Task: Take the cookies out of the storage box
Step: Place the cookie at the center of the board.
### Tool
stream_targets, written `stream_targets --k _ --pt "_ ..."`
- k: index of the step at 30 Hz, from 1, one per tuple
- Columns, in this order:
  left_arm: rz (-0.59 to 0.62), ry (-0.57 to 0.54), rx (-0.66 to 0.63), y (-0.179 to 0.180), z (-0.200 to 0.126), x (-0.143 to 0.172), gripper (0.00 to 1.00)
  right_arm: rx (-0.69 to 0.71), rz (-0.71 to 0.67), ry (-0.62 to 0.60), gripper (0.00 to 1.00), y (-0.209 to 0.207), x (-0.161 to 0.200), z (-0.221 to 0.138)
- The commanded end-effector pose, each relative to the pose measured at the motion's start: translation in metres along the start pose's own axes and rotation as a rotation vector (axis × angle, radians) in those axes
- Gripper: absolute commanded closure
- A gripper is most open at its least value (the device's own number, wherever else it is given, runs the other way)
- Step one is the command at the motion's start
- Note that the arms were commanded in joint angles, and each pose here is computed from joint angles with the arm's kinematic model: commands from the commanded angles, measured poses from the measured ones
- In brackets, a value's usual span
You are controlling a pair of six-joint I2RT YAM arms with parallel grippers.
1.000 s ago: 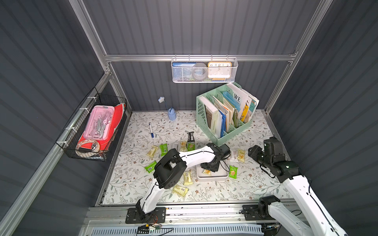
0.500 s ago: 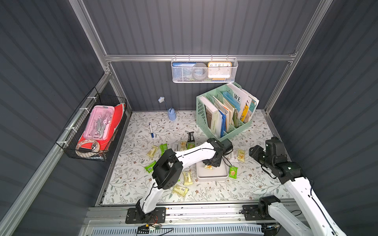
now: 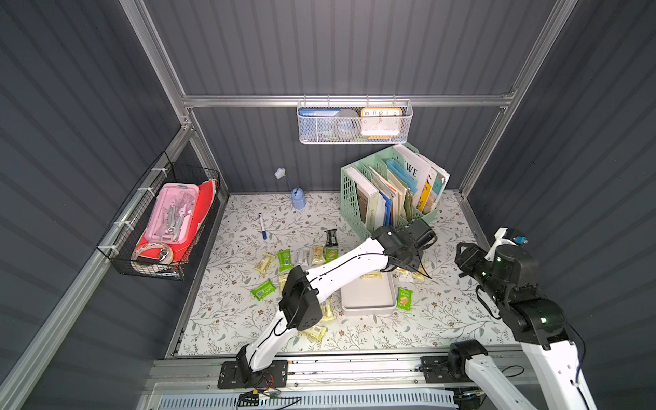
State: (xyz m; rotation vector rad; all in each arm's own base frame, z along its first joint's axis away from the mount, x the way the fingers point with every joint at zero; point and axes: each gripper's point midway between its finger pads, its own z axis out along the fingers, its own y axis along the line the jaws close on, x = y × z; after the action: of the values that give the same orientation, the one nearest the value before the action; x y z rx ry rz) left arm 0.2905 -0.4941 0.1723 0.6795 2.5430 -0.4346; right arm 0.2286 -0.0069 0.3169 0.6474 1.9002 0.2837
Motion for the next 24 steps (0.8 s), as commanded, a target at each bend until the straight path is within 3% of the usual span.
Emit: stream_targets --k 1,13,24 --pt "0.131 0.107 0.041 -0.018 0.029 0.032 0.61 0.035 -0.033 -0.076 0.45 -0.009 -0.017 -0.021" --pt "0.206 0.094 0.204 -0.066 0.081 0.042 0.61 0.114 -0.049 -0.170 0.45 -0.038 -0.022 -0.051" --pt "0.214 0.144 0.202 -0.063 0.118 0.062 0.59 0.100 -0.045 -0.160 0.45 -0.037 -0.017 -0.049"
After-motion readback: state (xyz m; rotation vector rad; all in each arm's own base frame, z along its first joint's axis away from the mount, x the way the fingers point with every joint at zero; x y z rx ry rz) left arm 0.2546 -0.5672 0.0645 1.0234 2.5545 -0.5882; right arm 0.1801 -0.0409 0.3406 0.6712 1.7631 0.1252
